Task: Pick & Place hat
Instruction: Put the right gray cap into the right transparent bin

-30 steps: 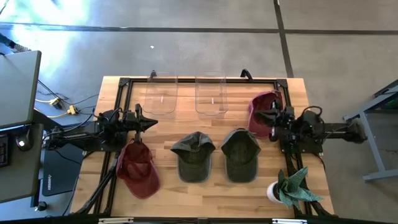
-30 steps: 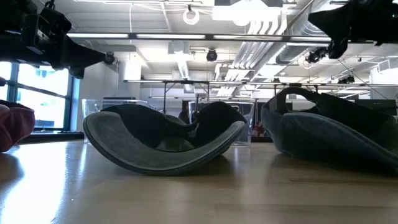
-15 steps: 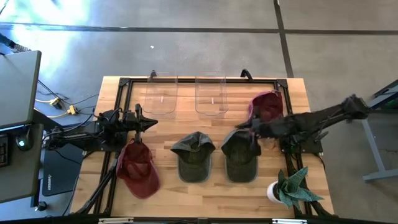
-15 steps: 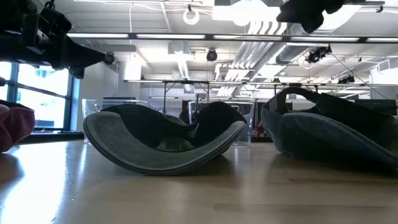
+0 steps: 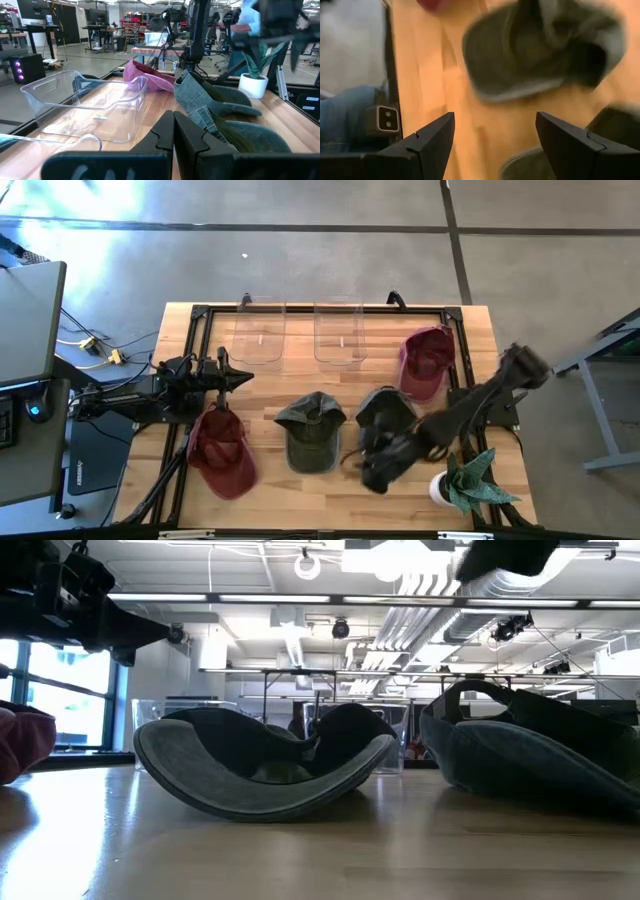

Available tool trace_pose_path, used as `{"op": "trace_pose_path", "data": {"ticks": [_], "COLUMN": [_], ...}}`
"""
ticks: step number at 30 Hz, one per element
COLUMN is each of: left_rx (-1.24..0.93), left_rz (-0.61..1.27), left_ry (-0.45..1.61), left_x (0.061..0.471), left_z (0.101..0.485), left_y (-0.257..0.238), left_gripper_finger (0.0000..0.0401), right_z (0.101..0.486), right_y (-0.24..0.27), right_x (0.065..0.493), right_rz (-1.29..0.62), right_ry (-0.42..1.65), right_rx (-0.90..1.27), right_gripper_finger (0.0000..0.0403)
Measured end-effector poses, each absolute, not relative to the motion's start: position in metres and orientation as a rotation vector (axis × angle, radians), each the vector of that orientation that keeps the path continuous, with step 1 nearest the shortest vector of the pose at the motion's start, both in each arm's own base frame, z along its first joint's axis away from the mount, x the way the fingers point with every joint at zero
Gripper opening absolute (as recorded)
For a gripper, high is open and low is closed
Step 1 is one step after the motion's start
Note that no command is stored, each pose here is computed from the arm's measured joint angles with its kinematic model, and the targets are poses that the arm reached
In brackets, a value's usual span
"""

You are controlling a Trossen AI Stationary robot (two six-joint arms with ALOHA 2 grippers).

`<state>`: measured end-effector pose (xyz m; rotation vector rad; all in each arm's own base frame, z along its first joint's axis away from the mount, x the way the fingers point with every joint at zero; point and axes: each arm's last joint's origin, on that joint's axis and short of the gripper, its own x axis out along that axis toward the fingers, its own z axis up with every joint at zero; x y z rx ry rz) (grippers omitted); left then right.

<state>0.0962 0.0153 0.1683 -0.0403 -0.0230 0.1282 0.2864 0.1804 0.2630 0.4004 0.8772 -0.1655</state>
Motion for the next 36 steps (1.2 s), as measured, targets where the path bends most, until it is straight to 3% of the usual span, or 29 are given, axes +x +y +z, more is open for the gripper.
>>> {"op": "trace_pose_path", "data": {"ticks": [5,10,22,27,33,36], "left_rx": [-0.040,-0.040,-0.040,-0.040,-0.040,-0.040], "left_rz": [0.128,0.128,0.128,0.128,0.128,0.128], "left_ry": [-0.023,-0.023,-0.023,-0.023,-0.023,-0.024], "left_x": [0.096,0.096,0.096,0.096,0.096,0.096], "left_z": [0.168,0.168,0.168,0.168,0.168,0.168], "left_y": [0.015,0.015,0.015,0.015,0.015,0.015], "left_gripper_finger": [0.0000,0.0000,0.0000,0.0000,0.0000,0.0000], "right_z": [0.230,0.204,0.161,0.154,0.140,0.148], "right_y": [0.207,0.211,0.198,0.200,0.208,0.221], "right_x": [0.307,0.321,0.330,0.324,0.300,0.287], "right_rz": [-0.344,-0.548,-0.772,-0.786,-0.764,-0.702], "right_ry": [1.074,1.231,1.468,1.504,1.570,1.524], "right_rx": [0.466,0.382,0.303,0.244,0.114,0.065], "right_gripper_finger": [0.0275,0.0275,0.0267,0.0196,0.0030,0.0022]}}
